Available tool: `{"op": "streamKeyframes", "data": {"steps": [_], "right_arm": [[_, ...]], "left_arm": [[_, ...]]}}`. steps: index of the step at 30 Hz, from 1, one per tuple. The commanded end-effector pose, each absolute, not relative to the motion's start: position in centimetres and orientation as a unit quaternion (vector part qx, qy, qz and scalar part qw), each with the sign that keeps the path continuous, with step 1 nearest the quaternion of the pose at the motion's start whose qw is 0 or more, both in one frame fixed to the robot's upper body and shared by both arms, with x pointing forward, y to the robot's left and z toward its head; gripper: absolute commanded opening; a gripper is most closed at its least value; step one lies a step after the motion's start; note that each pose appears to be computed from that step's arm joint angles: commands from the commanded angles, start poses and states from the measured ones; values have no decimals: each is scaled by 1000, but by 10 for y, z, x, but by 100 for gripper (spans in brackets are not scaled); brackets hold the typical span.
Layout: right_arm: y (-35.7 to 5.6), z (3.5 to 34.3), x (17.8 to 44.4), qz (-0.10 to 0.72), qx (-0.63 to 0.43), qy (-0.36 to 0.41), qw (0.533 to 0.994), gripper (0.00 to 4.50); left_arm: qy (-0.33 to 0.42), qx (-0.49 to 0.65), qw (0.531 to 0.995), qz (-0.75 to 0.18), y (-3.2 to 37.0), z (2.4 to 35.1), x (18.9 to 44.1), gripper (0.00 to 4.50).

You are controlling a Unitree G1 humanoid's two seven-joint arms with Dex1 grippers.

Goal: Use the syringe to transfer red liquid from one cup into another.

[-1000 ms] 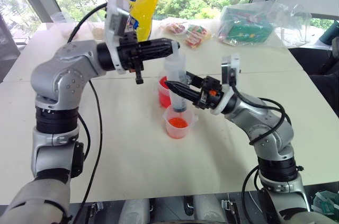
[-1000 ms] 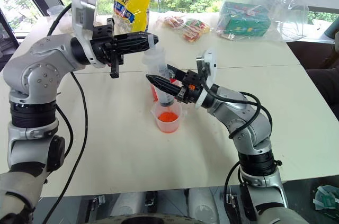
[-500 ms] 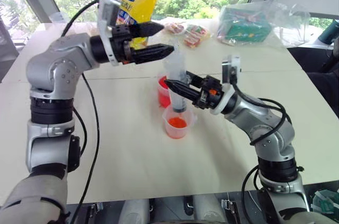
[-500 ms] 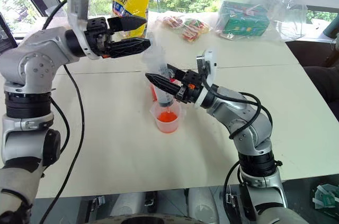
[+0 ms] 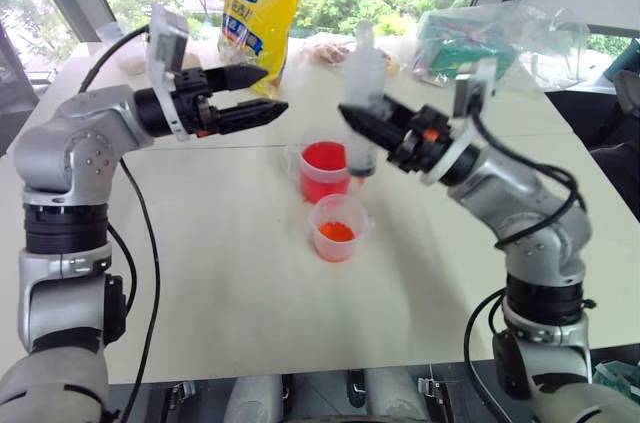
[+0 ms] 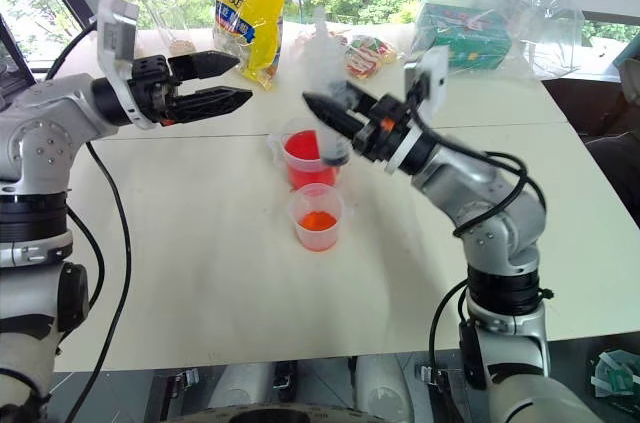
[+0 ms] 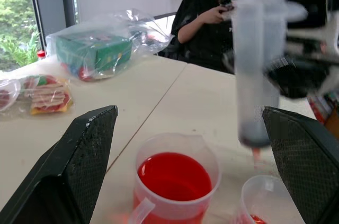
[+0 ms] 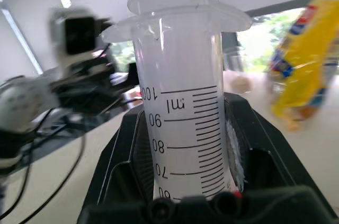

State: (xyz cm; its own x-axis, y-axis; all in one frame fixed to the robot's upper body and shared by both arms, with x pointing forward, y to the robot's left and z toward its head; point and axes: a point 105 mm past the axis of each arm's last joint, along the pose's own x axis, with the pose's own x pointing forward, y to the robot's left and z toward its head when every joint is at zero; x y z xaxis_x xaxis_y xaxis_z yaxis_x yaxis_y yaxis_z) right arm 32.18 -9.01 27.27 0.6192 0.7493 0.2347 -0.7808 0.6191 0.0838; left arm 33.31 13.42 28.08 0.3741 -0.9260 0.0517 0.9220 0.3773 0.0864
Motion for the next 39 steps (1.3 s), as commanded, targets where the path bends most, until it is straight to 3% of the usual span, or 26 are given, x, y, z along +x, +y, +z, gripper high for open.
{"op": "streamKeyframes", "data": {"steps": [1,5,10,24,27,30,33,39], "right_arm": [[-133,277,347,327,126,-12,937,142],[-170,231,359,233,58,154,958,142],[-195,184,357,176,27,271,946,142],[-188,136,355,163,66,359,917,142],[-188,140,356,164,69,352,919,277],[-187,147,353,174,68,340,922,445],[-189,159,350,184,48,319,928,448],[-181,217,327,281,-20,201,938,448]], "left_arm": [[-57,53,822,-564,126,277,325,446],[-47,58,823,-564,122,263,321,446],[-40,58,823,-563,119,253,317,446],[-15,85,815,-573,110,233,303,446],[-11,82,811,-579,108,232,299,450],[-6,79,808,-584,108,231,296,450],[-2,76,805,-588,108,230,293,450],[9,74,804,-591,114,230,287,450]]}}
